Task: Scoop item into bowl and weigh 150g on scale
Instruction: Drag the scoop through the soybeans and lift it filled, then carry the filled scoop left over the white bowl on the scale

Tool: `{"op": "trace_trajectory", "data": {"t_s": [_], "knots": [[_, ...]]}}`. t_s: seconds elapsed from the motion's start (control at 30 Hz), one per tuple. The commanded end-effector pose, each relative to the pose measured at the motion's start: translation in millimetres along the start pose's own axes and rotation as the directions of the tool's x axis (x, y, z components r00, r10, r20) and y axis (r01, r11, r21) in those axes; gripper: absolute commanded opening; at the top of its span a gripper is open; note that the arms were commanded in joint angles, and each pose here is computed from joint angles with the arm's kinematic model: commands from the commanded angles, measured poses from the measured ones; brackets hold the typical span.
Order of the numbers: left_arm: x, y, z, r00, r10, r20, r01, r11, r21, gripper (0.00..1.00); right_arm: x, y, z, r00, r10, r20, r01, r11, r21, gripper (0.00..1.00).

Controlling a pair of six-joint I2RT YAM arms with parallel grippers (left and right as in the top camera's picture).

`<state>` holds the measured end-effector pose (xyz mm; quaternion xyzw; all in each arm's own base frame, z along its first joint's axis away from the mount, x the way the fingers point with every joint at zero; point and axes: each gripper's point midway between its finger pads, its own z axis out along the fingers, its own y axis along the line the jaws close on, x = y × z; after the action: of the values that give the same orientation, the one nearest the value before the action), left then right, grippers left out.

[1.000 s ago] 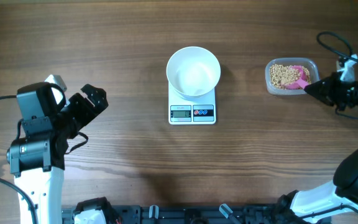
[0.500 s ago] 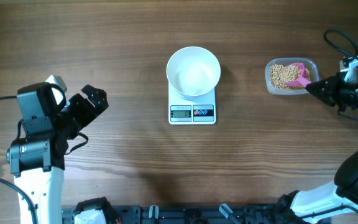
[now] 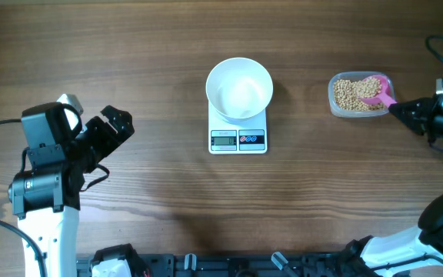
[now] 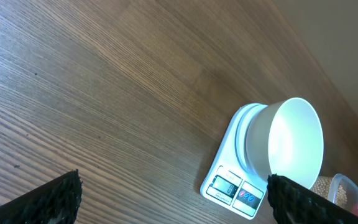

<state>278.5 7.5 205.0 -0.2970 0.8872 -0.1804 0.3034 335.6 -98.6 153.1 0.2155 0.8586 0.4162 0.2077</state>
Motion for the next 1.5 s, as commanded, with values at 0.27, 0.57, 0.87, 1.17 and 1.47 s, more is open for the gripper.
{"op": "trace_trajectory", "data": {"t_s": [0.27,0.57,0.87,1.17,1.47], "knots": [[-1,3,0,1.0,-0.001,0.003,0.001,1.0,-0.01,1.0,-1,17,0,1.0,-0.024,0.018,0.026,0.991,-0.13,0.04],[-1,3,0,1.0,-0.001,0.003,0.001,1.0,-0.01,1.0,-5,34,-3,0.998,-0.037,0.047,0.047,0.973,-0.227,0.04],[-1,3,0,1.0,-0.001,0.003,0.001,1.0,-0.01,1.0,-6,53,-7,0.998,-0.017,0.063,0.037,0.942,-0.333,0.04],[-1,3,0,1.0,-0.001,0.004,0.001,1.0,-0.01,1.0,9,79,8,0.999,-0.04,-0.004,0.035,0.917,-0.398,0.04],[-1,3,0,1.0,-0.001,0.004,0.001,1.0,-0.01,1.0,38,129,43,0.984,-0.133,-0.12,0.054,0.859,-0.509,0.04]]}}
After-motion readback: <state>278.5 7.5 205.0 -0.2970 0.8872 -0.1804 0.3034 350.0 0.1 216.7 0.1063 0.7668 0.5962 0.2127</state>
